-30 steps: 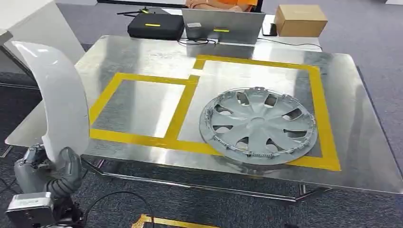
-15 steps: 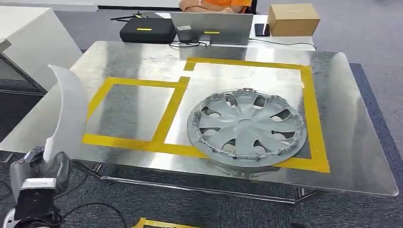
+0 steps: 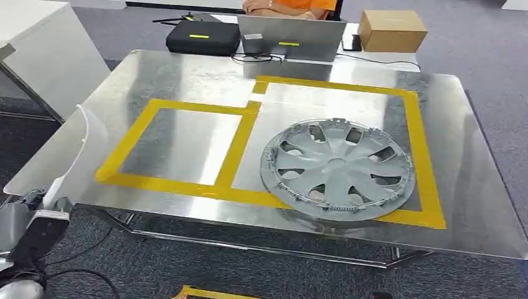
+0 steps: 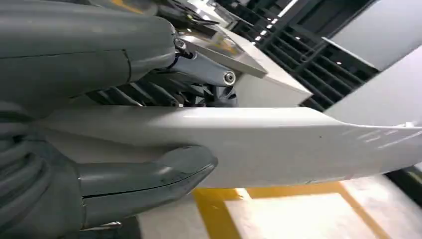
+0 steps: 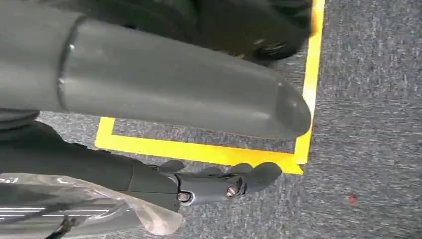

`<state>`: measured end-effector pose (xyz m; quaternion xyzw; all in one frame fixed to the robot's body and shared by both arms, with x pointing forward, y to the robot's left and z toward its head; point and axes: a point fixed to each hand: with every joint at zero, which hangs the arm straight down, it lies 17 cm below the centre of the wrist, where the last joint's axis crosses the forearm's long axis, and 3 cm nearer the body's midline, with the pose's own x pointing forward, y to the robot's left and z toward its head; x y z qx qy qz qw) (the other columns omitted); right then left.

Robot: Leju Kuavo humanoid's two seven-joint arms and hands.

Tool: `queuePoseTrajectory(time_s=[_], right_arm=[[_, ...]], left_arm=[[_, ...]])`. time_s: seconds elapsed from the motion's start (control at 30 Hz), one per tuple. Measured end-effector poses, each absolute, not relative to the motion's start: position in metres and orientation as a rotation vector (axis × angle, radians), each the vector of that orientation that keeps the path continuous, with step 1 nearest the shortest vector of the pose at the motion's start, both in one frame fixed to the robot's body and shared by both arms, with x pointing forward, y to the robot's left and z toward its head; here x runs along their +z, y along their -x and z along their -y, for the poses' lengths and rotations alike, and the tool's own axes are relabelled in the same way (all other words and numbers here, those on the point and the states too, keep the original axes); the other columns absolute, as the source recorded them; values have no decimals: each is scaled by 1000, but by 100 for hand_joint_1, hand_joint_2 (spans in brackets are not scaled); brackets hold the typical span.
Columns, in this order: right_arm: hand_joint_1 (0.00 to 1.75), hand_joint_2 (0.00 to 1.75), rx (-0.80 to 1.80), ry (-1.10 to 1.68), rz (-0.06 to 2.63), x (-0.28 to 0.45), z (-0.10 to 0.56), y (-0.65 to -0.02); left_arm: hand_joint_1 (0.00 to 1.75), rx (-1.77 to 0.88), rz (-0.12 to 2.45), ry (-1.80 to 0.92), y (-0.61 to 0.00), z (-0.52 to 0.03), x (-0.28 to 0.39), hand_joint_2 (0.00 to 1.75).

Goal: Take the parts from the cabinet and place them on the table.

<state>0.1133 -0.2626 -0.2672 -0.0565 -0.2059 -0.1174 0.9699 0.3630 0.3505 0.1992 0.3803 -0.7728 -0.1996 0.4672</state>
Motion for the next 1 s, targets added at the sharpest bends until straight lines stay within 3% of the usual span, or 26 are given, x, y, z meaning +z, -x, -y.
queuePoseTrajectory(time_s=[0.2, 0.5, 1.0], right_arm=[[0, 0, -214, 126, 423, -267, 272, -117], [0, 0, -179, 115, 424, -267, 270, -117], [0, 0, -119, 108, 440, -265, 270, -125]], left_arm=[[175, -528, 1829, -994, -376, -380, 188, 175], [175, -649, 1757, -1025, -404, -382, 175, 175], [175, -973, 1669, -965, -463, -316, 146, 175]])
